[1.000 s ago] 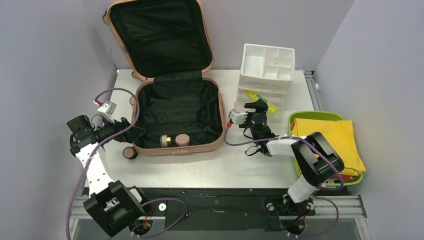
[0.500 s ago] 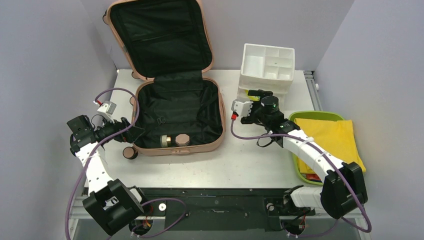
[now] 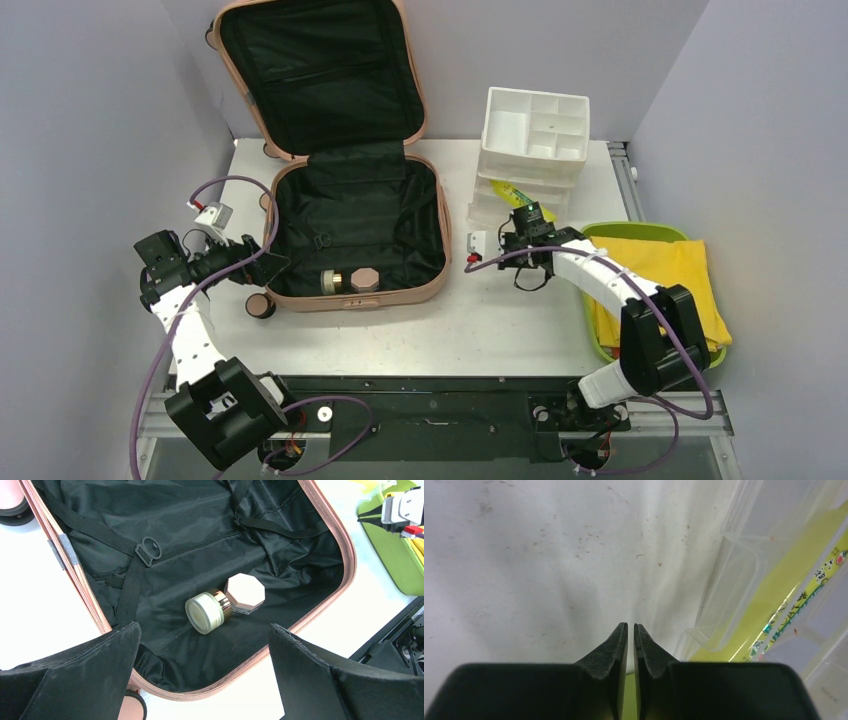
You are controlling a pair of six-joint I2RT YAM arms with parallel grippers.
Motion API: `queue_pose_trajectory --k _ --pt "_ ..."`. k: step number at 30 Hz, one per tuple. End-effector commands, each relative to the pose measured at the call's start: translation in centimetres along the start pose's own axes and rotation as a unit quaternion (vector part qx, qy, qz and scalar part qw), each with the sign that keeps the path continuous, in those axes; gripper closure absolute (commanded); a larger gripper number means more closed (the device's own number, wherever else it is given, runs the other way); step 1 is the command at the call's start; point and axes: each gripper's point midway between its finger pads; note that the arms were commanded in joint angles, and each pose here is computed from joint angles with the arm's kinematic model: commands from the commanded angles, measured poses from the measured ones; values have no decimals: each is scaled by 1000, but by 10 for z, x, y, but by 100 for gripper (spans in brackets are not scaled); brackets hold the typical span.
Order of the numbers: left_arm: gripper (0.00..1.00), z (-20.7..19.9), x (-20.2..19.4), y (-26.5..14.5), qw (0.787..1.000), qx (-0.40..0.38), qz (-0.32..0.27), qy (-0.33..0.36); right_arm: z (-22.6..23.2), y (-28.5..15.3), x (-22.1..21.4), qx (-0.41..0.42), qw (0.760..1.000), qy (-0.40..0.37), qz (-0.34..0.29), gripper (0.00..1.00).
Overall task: Open, take out, and arrange the luggage
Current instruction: Close the drawer of the storage box.
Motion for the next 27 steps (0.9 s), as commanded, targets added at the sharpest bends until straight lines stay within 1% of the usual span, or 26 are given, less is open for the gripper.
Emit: queue_pose_trajectory --k 1,5,9,13,18,19,20,21,22,23,25,27 --pt "4 -6 9 -3 1000 -13 -13 17 -47 -7 -13 -72 996 45 32 94" --pt "4 -6 9 -3 1000 -13 -13 16 -79 -9 -36 -130 986 72 78 96" --pt "4 -6 9 -3 1000 -13 -13 17 -105 -18 -47 -185 974 95 88 99" --pt "4 -6 8 -2 1000 -14 -12 16 -112 -22 -58 -207 967 96 111 99" --pt "4 -5 8 -2 1000 -14 -12 15 -112 -20 -78 -206 963 107 134 100" --pt "4 -5 8 -2 1000 -15 -11 14 -107 -18 -81 -194 965 106 140 100" --pt "4 -5 8 -2 1000 -15 -11 15 -108 -19 -81 -185 968 105 136 100" --pt "4 -5 8 -2 1000 -15 -12 14 -90 -12 -74 -133 980 98 114 100" --pt "4 -5 8 -2 1000 -15 -12 14 -86 -13 -66 -108 986 90 91 100" --pt "4 -5 8 -2 1000 -15 -11 14 -68 -9 -53 -63 993 87 57 100" --pt "4 -5 8 -2 1000 -15 -11 14 -50 -8 -34 -32 996 81 17 100" --pt "4 -4 7 -2 1000 -15 -11 12 -42 -6 -21 -36 997 69 -1 100"
Point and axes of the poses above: each gripper's point midway between its finger pads, its own y axis out along the fingers, its own z axis along the line the jaws close on, x = y × z, and after that the axes turned 1 degree about -y, right-handed
